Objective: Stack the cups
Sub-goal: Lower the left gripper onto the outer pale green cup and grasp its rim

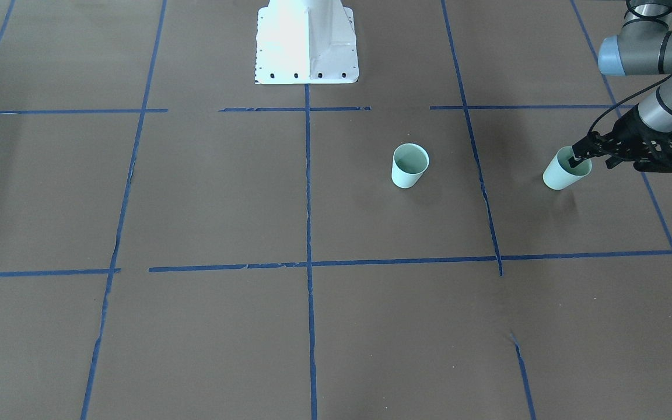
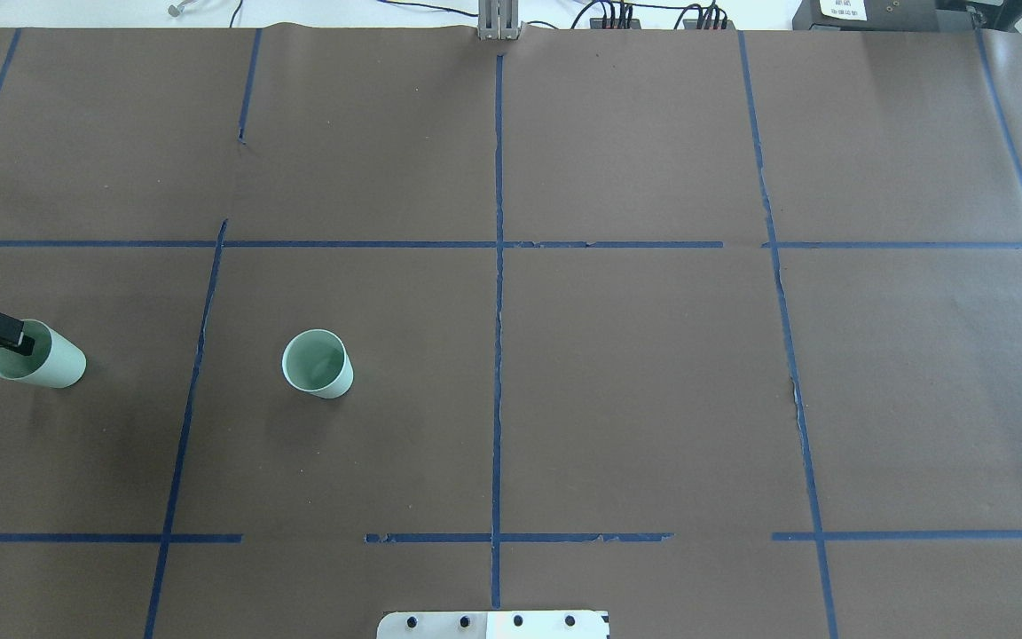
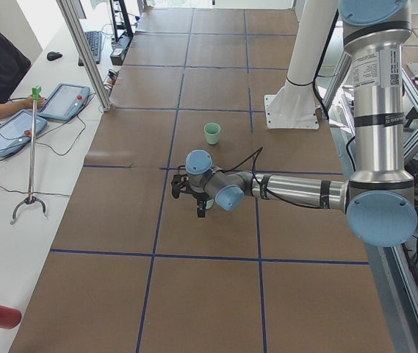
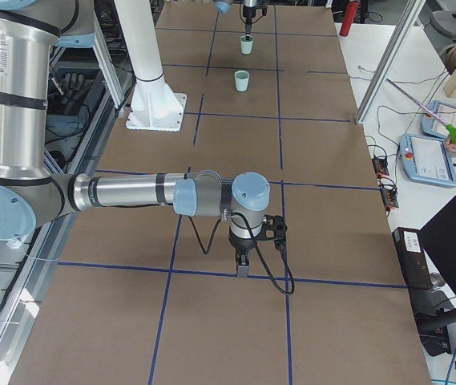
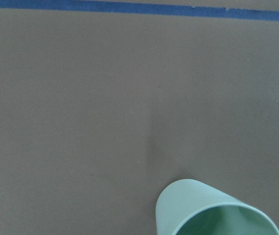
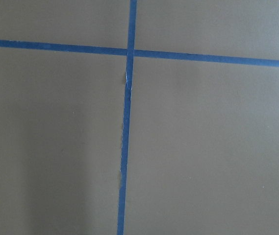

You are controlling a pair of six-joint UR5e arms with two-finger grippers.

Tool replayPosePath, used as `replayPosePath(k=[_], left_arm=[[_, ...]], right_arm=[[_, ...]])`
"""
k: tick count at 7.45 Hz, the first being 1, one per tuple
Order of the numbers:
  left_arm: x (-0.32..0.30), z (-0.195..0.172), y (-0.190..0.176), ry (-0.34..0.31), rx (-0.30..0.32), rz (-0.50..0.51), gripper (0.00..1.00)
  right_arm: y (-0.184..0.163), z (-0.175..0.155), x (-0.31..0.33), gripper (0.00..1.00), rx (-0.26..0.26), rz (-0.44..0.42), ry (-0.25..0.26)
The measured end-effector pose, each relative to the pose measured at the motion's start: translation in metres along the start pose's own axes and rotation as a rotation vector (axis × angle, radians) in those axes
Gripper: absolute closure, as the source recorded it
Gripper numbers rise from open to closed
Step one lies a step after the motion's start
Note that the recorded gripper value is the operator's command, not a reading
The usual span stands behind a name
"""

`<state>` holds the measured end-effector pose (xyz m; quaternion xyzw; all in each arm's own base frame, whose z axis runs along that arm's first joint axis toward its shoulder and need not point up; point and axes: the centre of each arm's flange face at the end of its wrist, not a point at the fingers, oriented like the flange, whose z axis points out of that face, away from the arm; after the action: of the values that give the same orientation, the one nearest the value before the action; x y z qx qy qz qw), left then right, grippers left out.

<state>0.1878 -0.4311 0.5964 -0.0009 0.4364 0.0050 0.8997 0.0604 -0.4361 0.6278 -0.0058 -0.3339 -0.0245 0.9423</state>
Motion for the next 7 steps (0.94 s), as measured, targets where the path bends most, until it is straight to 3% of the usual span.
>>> replayPosePath(k=[1, 2, 3, 7], left_arm=[[-0.002, 0.007, 0.002, 0.000, -0.007, 0.006, 0.57], [-0.006, 0.012, 0.003, 0.003, -0.007, 0.014, 0.87], [-0.008, 0.015, 0.003, 0.007, -0.004, 0.020, 1.00], [0.018, -0.010, 0.005, 0.050, 0.031, 0.002, 1.00]], right_arm=[[0.000, 0.000, 0.000, 0.00, 0.000, 0.000, 0.000], [0.000, 0.000, 0.000, 0.00, -0.001, 0.001, 0.000], [0.000, 0.000, 0.000, 0.00, -0.001, 0.001, 0.000], [0.000, 0.000, 0.000, 0.00, 0.000, 0.000, 0.000]])
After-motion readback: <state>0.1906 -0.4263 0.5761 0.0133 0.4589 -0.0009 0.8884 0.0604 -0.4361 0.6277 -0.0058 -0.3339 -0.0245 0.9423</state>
